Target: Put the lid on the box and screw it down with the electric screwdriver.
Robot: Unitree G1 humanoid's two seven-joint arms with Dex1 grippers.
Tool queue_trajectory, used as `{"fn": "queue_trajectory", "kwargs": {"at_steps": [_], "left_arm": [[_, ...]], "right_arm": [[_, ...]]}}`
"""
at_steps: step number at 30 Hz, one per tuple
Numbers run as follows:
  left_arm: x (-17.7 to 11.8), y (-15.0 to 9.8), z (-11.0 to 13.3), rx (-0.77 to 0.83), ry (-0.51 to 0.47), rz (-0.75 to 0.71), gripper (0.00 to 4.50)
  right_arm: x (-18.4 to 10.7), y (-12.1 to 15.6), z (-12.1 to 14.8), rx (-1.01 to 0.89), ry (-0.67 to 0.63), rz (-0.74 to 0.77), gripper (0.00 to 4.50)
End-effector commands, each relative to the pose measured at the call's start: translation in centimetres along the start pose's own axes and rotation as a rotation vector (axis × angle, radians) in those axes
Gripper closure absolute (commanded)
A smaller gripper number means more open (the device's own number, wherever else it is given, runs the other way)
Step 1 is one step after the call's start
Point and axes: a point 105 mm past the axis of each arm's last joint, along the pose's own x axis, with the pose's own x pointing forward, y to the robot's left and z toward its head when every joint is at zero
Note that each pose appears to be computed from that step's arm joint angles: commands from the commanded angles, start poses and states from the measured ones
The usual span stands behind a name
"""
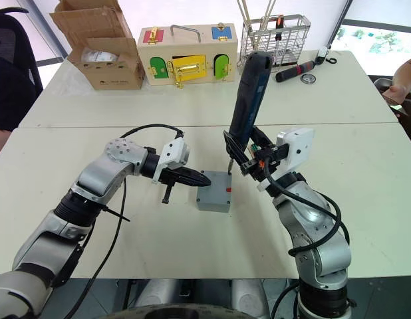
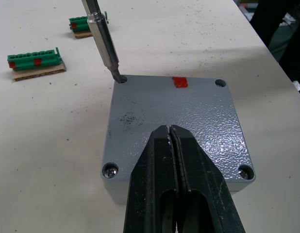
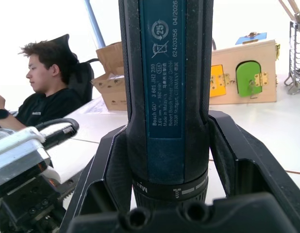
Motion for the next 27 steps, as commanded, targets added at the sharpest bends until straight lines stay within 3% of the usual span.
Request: {"fn": "queue_trajectory", "kwargs": {"at_steps": [1,7,16,27], "left_arm": [[0.2,-0.1,0.5,0.032,0.002,-0.008,4.50],[0.4,-0.1,0.6,0.036,-0.001,-0.012,4.50],[1.0,-0.3,0.0,0.046,0.016,-0.019,4.50],[1.5,-0.4,-0.6,0.044,0.006,-0.022,4.50]], "right_arm": [[-0.2,0.0,1.6,-0.034,-0.065,0.011,2.57],[-0.5,0.5,1.0,-0.018,-0.032,0.039,2.57],[-1.2,3.5,-2.4,-0.073,0.110,0.200,2.57],[-1.8,2.9,-5.4,-0.035,0.231,0.144,2.57]]}}
